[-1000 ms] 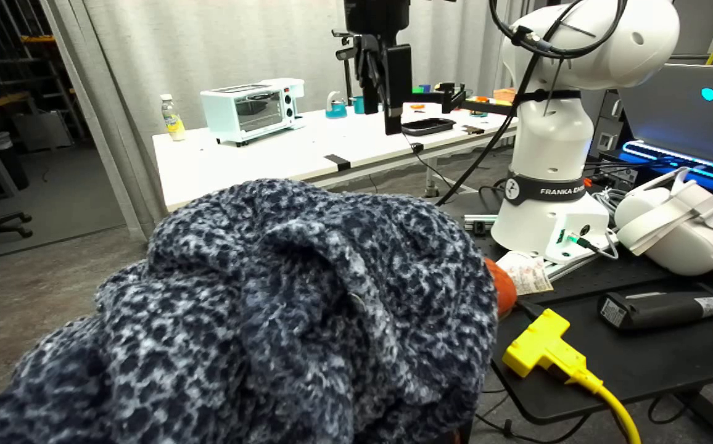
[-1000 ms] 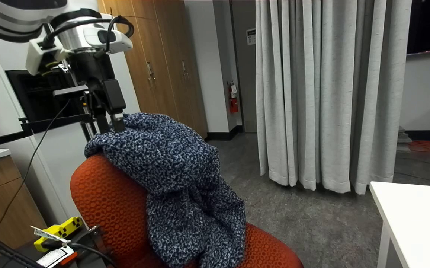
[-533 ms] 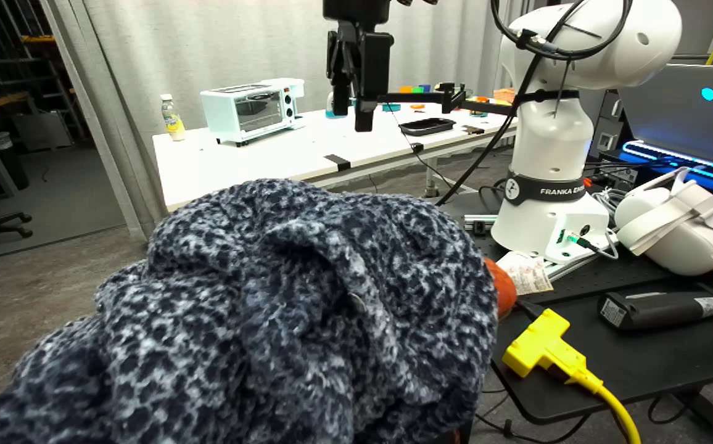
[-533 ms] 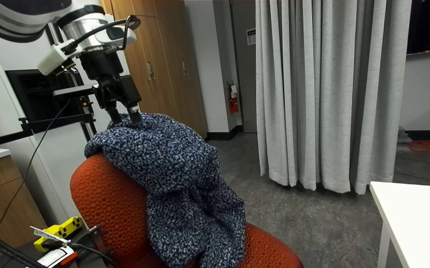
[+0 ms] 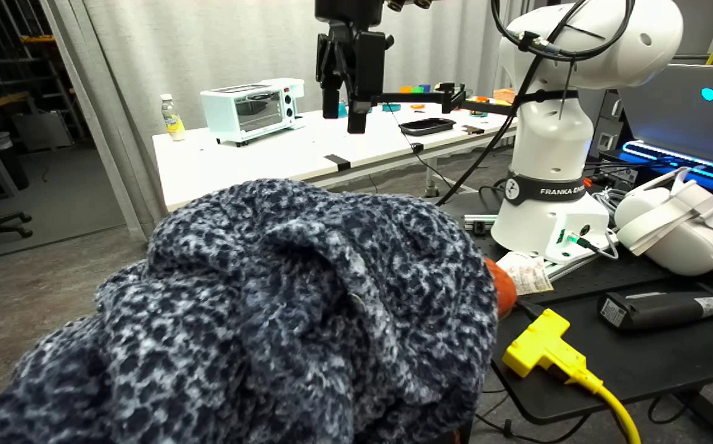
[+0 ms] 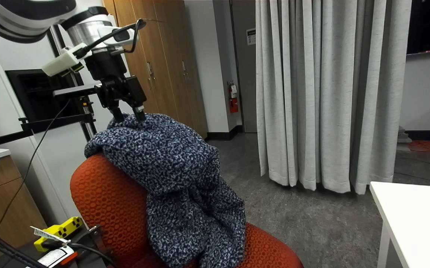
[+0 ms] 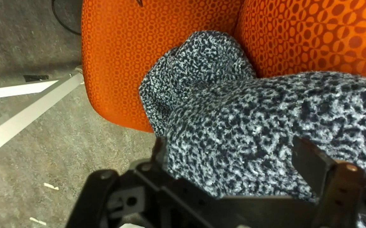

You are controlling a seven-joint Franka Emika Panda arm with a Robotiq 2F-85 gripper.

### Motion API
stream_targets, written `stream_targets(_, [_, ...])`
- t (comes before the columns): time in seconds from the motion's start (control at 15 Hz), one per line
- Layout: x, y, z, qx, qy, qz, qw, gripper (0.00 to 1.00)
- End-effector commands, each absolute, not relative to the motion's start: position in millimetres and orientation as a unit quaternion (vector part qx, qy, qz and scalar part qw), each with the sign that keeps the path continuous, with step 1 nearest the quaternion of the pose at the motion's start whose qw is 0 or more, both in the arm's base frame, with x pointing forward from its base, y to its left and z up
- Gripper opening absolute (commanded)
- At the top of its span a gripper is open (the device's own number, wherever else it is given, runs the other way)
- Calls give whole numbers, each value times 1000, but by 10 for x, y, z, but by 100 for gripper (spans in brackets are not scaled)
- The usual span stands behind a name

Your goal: Remove the fleece blanket from the backrest of the chair

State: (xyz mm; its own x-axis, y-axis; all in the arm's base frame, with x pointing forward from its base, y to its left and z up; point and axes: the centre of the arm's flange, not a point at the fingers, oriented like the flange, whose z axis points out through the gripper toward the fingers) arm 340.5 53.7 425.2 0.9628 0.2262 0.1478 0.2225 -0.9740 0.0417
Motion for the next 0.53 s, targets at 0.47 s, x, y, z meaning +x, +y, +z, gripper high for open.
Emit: stream_targets(0.47, [3444, 507, 4245, 979, 178, 95, 17, 100])
